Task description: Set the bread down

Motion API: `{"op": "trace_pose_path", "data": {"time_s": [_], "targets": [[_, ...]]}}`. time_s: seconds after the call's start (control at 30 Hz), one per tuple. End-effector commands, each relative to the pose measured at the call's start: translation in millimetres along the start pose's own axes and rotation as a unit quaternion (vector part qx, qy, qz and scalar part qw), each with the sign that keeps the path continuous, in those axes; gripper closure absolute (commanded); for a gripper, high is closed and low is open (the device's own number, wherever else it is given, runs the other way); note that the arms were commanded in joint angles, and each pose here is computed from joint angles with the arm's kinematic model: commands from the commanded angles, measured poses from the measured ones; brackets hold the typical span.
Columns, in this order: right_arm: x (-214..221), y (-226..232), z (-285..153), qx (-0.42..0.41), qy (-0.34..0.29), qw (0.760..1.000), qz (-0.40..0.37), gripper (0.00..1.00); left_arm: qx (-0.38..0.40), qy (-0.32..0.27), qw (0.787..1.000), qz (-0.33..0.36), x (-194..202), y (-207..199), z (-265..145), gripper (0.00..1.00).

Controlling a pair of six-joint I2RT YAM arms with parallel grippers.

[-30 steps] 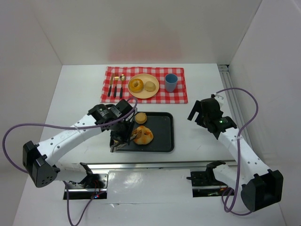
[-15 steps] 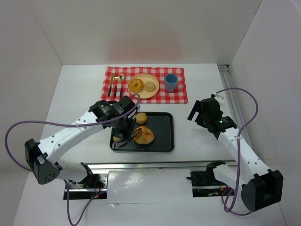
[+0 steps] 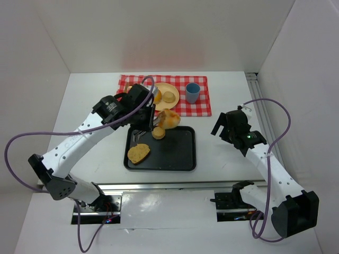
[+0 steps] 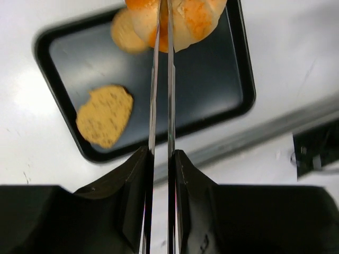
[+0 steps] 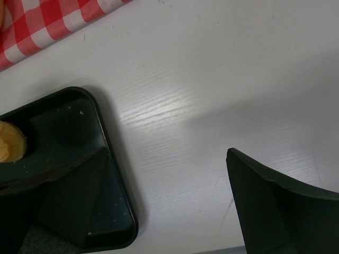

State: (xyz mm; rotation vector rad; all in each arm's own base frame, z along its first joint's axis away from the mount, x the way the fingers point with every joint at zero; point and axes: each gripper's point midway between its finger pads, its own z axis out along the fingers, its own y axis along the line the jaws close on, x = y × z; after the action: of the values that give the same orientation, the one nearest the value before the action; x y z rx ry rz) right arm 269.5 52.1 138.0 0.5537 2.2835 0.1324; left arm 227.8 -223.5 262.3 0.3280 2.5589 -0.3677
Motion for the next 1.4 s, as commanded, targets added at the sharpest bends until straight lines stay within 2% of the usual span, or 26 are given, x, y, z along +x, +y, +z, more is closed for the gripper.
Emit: {"op": "trace_pose_path", "data": {"time_s": [0.0,0.03,0.13,0.23,0.3,0.33,0.43,0.5,0.83,0.93,0.97,1.07,1.27,1.37], "targets": [[-15,7,-6,-0.013,-0.027,1.0,0.005,0.0,-0.036,-0.111,0.992,-0.045,-63,15,5,1.0],[-15,7,-6,-0.013,-0.027,1.0,0.0,0.0,-0.05,-0.145,0.986,-0.06,-82,24,9,1.0],[-15,7,-6,-0.013,-0.027,1.0,0.0,0.0,-0.073,-0.176,0.978,-0.086,-112,41,26,1.0],[-17,8,-6,-0.013,-0.027,1.0,0.0,0.0,-0.079,-0.209,0.971,-0.089,-136,50,47,1.0],[-19,10,-6,-0.016,-0.03,0.999,0.002,0.0,-0.063,-0.252,0.961,-0.098,-161,52,56,1.0],[-19,10,-6,-0.016,-0.03,0.999,0.002,0.0,-0.06,-0.241,0.963,-0.102,-159,59,76,1.0],[-18,10,-4,-0.013,-0.027,1.0,0.0,0.0,-0.053,-0.239,0.964,-0.101,-167,61,94,1.0],[-17,8,-6,-0.013,-0.026,1.0,0.0,0.0,-0.064,-0.212,0.97,-0.099,-160,65,113,1.0],[-12,3,-7,-0.007,-0.025,1.0,0.008,0.0,-0.054,-0.16,0.981,-0.097,-119,67,153,0.99],[-11,2,-7,-0.004,-0.022,1.0,0.007,0.0,-0.065,-0.145,0.982,-0.101,-111,71,159,0.88],[-12,2,-9,-0.007,-0.026,1.0,0.008,0.0,-0.066,-0.141,0.983,-0.101,-108,72,161,0.72],[-10,1,-10,-0.005,-0.022,1.0,0.007,0.0,-0.076,-0.146,0.981,-0.102,-108,76,158,0.48],[-10,1,-10,-0.005,-0.022,1.0,0.007,0.0,-0.068,-0.159,0.98,-0.1,-112,70,136,0.47],[-12,1,-11,-0.007,-0.026,1.0,0.008,0.0,-0.068,-0.16,0.98,-0.096,-114,69,129,0.4]]}}
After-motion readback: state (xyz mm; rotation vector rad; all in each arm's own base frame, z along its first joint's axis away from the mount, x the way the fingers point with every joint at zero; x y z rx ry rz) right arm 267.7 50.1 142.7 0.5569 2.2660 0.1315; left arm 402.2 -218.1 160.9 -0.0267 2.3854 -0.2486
